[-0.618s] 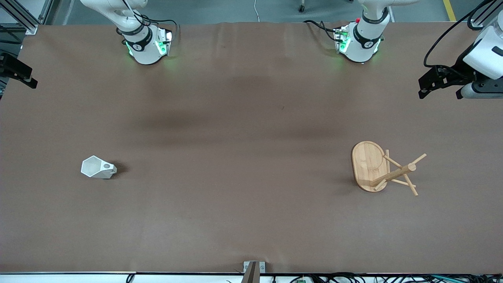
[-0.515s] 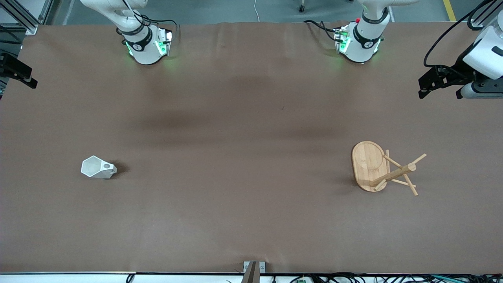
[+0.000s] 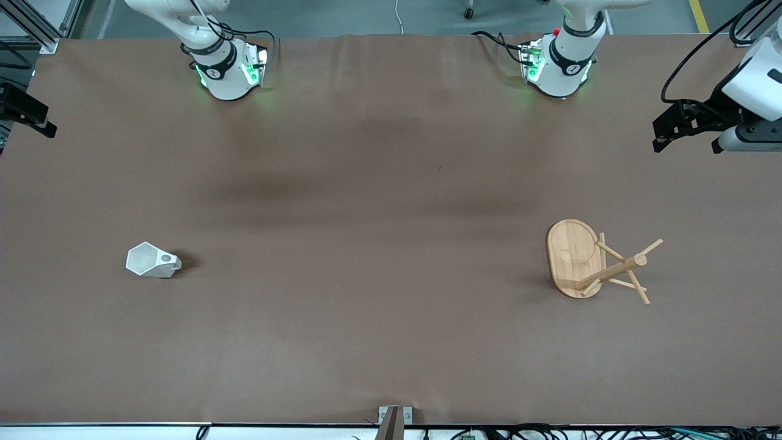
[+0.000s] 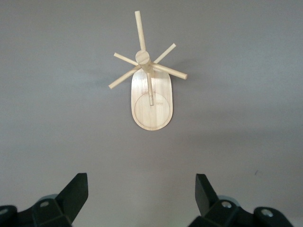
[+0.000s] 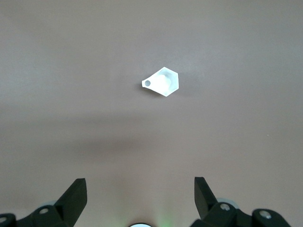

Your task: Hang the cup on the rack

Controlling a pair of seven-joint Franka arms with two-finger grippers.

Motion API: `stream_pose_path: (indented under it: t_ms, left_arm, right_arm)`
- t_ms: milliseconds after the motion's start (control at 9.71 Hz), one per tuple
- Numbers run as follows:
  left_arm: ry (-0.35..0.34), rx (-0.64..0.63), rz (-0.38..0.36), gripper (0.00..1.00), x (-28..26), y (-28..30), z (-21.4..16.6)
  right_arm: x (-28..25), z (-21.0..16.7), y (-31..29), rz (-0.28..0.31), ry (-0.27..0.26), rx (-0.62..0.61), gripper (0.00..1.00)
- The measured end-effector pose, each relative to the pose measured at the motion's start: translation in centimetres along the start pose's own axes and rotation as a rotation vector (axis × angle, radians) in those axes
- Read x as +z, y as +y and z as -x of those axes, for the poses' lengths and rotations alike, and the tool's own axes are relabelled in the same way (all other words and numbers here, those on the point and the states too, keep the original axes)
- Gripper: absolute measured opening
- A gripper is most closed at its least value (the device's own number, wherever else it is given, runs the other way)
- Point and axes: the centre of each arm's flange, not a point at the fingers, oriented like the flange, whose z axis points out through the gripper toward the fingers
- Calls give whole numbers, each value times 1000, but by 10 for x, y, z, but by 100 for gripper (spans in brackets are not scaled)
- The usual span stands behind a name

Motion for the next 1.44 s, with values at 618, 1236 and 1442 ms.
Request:
stream_pose_path:
  t_ms: [618, 1236, 1442]
  left_arm:
    - [-9, 9, -1, 100, 4, -20, -4]
    - [-7, 18, -1, 100, 4, -20, -4]
    - [-6, 18, -1, 100, 3, -20, -4]
  right_arm:
    - [160, -54, 58, 10, 1, -12, 100]
    - [326, -96, 69, 39, -14, -43, 96]
    - [369, -97, 67, 24, -5, -37, 95]
